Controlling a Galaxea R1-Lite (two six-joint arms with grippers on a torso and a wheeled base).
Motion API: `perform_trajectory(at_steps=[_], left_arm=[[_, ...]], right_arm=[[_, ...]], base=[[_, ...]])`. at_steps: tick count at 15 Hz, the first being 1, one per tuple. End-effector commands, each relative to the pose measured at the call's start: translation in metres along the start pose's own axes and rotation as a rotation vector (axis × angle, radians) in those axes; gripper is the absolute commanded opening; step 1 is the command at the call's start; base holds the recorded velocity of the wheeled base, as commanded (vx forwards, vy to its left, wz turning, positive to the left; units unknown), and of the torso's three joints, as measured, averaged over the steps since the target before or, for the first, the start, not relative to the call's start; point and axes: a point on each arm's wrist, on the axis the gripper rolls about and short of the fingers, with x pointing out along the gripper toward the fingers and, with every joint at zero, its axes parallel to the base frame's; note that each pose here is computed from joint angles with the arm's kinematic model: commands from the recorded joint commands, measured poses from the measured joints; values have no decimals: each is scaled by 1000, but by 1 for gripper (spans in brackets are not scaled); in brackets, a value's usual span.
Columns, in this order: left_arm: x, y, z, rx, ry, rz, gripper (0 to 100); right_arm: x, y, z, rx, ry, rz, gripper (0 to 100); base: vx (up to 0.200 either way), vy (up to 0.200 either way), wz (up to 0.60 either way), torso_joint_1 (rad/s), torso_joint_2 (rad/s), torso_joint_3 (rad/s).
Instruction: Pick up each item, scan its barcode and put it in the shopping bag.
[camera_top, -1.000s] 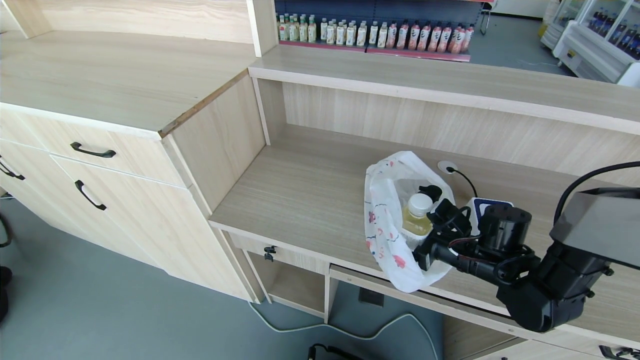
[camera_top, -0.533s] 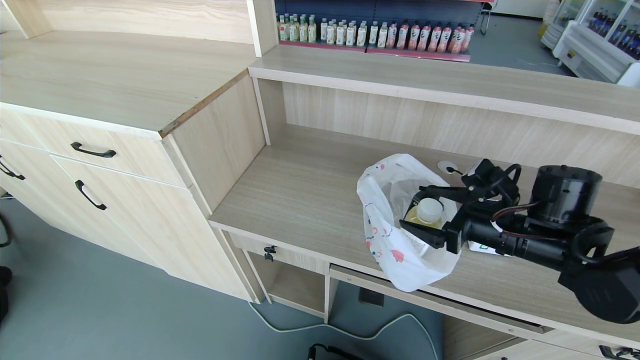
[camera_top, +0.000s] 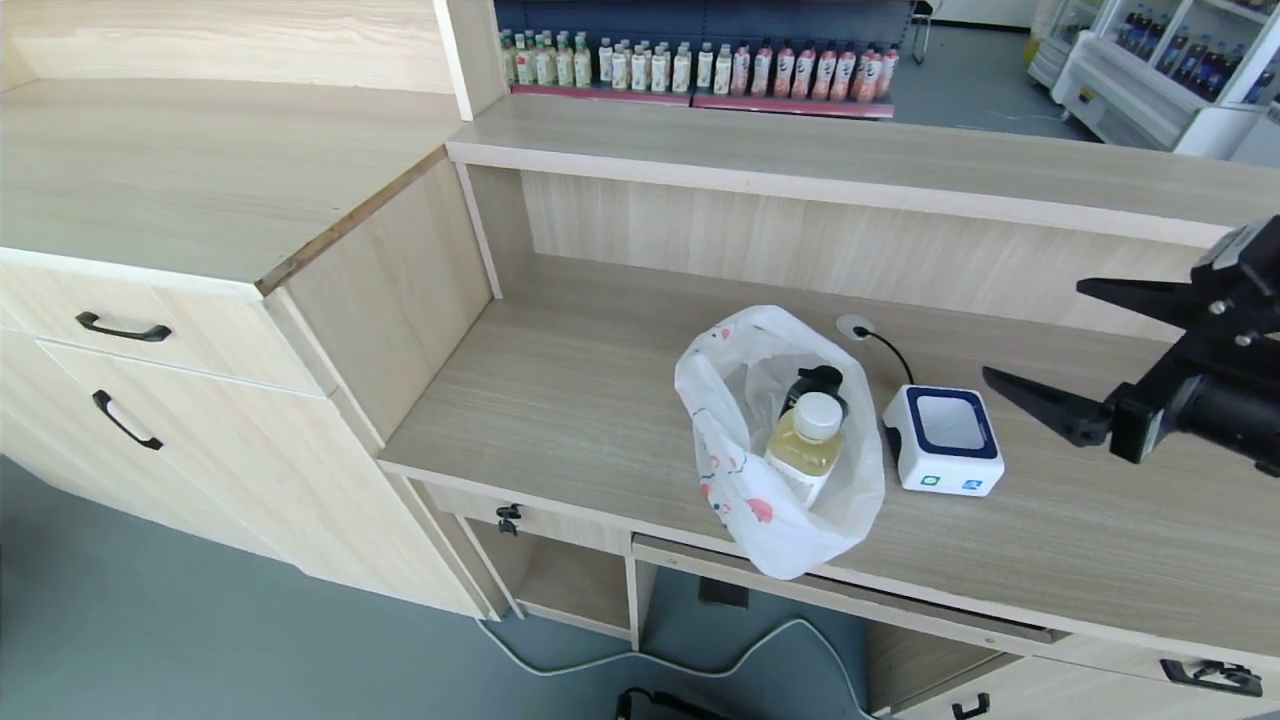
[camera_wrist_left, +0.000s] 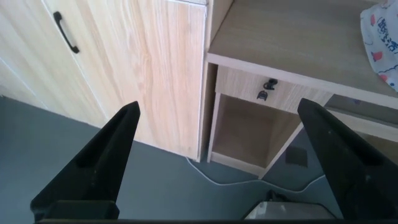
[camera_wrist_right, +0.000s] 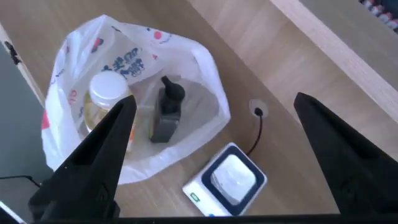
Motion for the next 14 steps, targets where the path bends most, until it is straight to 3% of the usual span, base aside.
perform_trajectory(at_steps=[1,4,9,11,14], left_arm=[[0,0,0,0,-1,2,100],[0,0,0,0,-1,2,100],[0,0,0,0,-1,2,100],[0,0,0,0,-1,2,100],[0,0,0,0,-1,2,100]], right_arm=[[-26,-10,22,45,-11,-132,100],[-53,-10,30,107,47,-264,100],[-95,5,14,342,47,-395,100],[-119,28,-3,412,69,-425,100],[-149,74,-36,432,96,-365,100]], base=[[0,0,-600,17,12,2],[0,0,-600,-1,4,4],[0,0,0,0,0,0],[0,0,0,0,0,0],[0,0,0,0,0,0]])
